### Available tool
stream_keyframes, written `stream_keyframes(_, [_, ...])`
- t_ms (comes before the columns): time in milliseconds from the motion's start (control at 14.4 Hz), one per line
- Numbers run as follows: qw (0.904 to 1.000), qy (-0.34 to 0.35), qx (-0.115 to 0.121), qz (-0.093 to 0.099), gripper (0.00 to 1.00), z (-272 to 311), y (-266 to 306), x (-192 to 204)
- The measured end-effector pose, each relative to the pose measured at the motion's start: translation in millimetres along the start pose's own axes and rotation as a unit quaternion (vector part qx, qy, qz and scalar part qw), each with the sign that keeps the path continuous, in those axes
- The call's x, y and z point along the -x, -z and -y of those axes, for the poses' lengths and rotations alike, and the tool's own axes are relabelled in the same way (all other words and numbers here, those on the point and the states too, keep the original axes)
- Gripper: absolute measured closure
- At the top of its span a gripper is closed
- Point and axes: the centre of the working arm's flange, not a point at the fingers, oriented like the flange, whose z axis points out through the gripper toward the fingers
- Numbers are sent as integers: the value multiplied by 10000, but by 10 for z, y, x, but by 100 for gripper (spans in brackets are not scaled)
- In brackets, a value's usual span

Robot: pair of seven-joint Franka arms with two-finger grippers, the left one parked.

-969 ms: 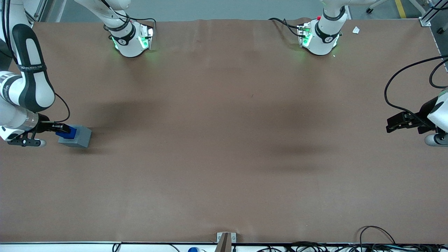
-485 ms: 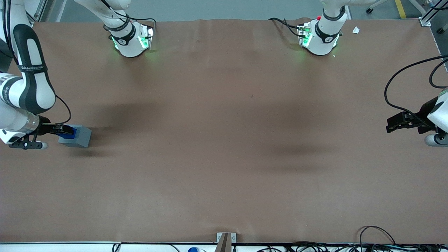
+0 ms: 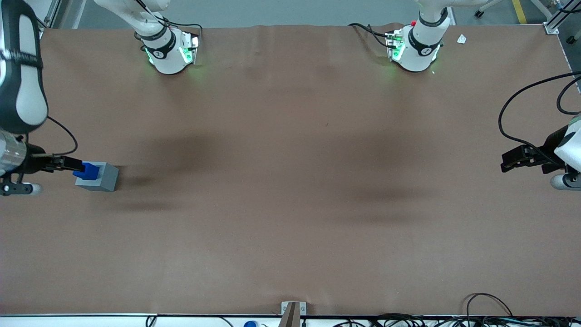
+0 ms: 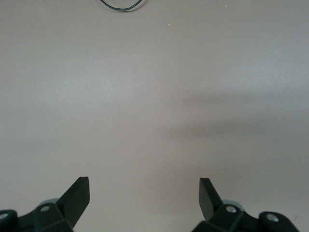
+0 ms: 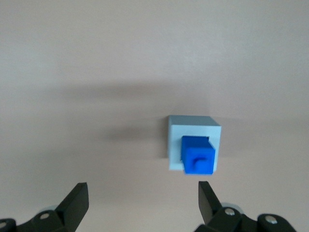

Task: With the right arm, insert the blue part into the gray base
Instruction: 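Open the right gripper and raise it away from the base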

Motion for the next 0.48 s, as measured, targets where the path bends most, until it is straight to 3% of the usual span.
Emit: stream_keyframes(485, [9997,-133,-35,-215,0,807,853,447])
